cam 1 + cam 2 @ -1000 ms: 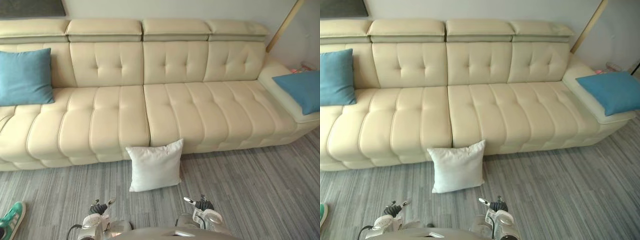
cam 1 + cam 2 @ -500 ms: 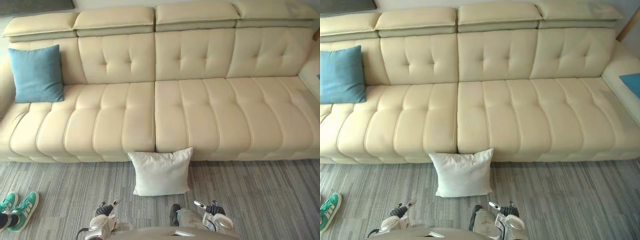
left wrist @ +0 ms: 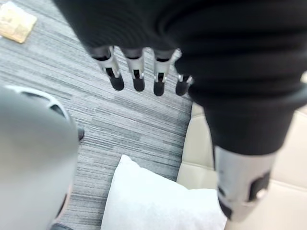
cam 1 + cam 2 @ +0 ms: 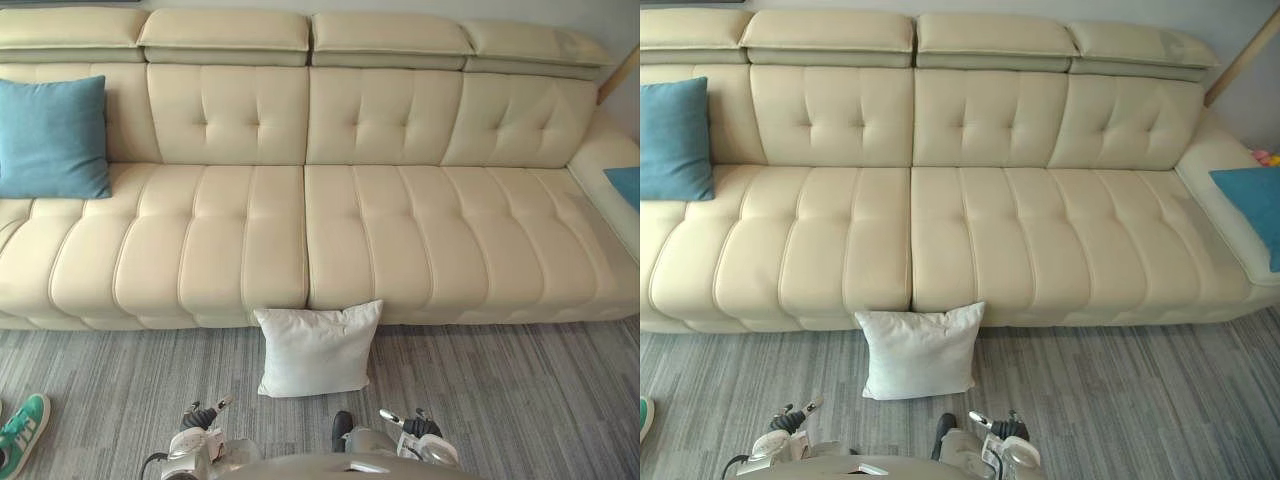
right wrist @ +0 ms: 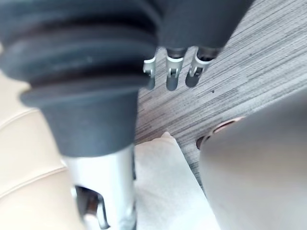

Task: Pick up cushions and gather them together orderly.

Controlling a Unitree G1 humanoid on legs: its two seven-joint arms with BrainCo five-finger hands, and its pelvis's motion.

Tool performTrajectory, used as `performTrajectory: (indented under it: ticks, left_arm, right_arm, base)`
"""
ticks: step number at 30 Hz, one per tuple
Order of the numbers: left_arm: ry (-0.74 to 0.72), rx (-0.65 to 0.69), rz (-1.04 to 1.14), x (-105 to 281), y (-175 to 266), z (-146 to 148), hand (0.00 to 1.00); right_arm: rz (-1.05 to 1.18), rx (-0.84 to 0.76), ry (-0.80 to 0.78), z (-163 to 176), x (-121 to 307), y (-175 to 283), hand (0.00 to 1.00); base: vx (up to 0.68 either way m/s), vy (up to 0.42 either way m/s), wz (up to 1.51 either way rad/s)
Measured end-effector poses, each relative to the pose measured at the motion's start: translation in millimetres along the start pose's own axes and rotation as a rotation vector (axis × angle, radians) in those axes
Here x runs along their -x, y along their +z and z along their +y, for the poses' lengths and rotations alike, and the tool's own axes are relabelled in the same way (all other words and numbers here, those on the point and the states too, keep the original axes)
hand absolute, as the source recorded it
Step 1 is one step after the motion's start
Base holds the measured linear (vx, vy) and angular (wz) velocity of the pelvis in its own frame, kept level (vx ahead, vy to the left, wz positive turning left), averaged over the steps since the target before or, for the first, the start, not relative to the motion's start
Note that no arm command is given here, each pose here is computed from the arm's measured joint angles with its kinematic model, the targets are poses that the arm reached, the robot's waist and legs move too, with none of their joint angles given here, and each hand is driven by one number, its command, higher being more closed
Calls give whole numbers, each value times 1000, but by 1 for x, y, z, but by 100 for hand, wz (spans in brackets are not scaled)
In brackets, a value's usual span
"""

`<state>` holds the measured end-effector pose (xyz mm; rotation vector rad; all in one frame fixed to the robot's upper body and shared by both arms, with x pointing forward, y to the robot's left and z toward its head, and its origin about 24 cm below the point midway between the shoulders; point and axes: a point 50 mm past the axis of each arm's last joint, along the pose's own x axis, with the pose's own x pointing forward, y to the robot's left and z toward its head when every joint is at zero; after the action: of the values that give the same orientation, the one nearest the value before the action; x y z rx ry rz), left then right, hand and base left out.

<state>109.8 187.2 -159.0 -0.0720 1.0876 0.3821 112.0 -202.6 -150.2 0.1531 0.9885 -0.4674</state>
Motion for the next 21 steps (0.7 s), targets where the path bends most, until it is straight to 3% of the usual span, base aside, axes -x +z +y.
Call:
performTrajectory:
  ticks: [5,8,15,21]
  left_arm:
    - [-12,-21,-3,1,0,-4,0]
    - [-22,-37,-41,-1,13,-8,0]
    - [-67,78,-346,5,117,-37,0]
    - [-59,182,-643,32,212,-36,0]
  right_arm:
    - [-1,7,-2,-1,-1,1,0]
    - [-63,89,36,10,-5,23,0]
    - [-557,166,190,84,19,165,0]
    - [-944,181,119,97,67,276,0]
  base:
    - [-39,-18,-1]
    - [-131,-46,8]
    - [-267,-59,9]
    - [-222,-36,-20]
